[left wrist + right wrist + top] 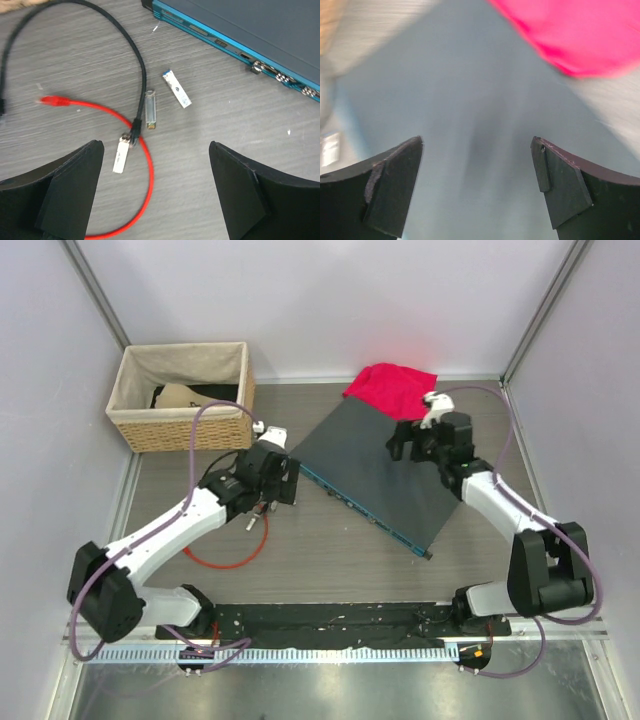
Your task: Insert the plug into the switch port
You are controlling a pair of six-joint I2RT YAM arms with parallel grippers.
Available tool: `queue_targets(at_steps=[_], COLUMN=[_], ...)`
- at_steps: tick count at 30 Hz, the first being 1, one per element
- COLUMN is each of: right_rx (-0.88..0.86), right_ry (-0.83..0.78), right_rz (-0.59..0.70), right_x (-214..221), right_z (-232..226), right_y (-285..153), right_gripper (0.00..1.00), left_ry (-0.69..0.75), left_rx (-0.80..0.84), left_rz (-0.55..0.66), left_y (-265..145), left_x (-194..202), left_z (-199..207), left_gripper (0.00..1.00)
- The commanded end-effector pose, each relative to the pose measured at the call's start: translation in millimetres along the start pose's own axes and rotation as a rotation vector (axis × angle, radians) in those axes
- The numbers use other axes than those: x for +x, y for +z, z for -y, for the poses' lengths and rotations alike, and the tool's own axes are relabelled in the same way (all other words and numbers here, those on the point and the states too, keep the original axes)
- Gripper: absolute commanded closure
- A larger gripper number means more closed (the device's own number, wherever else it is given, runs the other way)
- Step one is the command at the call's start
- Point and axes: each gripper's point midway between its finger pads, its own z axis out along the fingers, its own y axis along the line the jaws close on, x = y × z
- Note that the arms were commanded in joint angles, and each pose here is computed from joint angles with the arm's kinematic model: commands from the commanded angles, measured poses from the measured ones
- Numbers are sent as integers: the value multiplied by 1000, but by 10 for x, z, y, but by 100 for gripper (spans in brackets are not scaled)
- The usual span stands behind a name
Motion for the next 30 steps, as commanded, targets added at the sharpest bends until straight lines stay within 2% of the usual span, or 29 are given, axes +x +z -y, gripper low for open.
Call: queue_targets(at_steps=[1, 6, 8, 12, 14, 18, 24, 30], right_rx=[-146, -287, -315, -303, -303, -306, -323, -366], right_ry=[-147, -275, -328, -364, -380, -350, -359, -364], right_rz=[107, 106, 81, 86, 67, 64, 45, 15], right_x=[-118, 241, 523, 834, 1023, 1207, 1431, 1576], right_z=[-994, -1888, -2188, -2494, -2597, -2736, -2869, -2991], right_y=[-125, -215, -195, -2, 112, 315, 501, 581], right_gripper=[5, 9, 10, 14, 17, 30, 36, 37], left_ry=[28, 18, 27, -21, -39, -78, -118, -152], left_rx=[12, 36, 39, -6, -27, -79, -116, -91], left_rz=[80, 244, 279, 385, 425, 503, 524, 512], left_y=[-448, -772, -844, -1064, -1157, -1307, -1373, -1330], left_x=[-218, -350, -356, -392, -417, -460, -457, -463], left_z=[-158, -298, -338, -542, -625, -801, -931, -944], left_gripper=[7, 1, 0, 0, 0, 0, 0, 0])
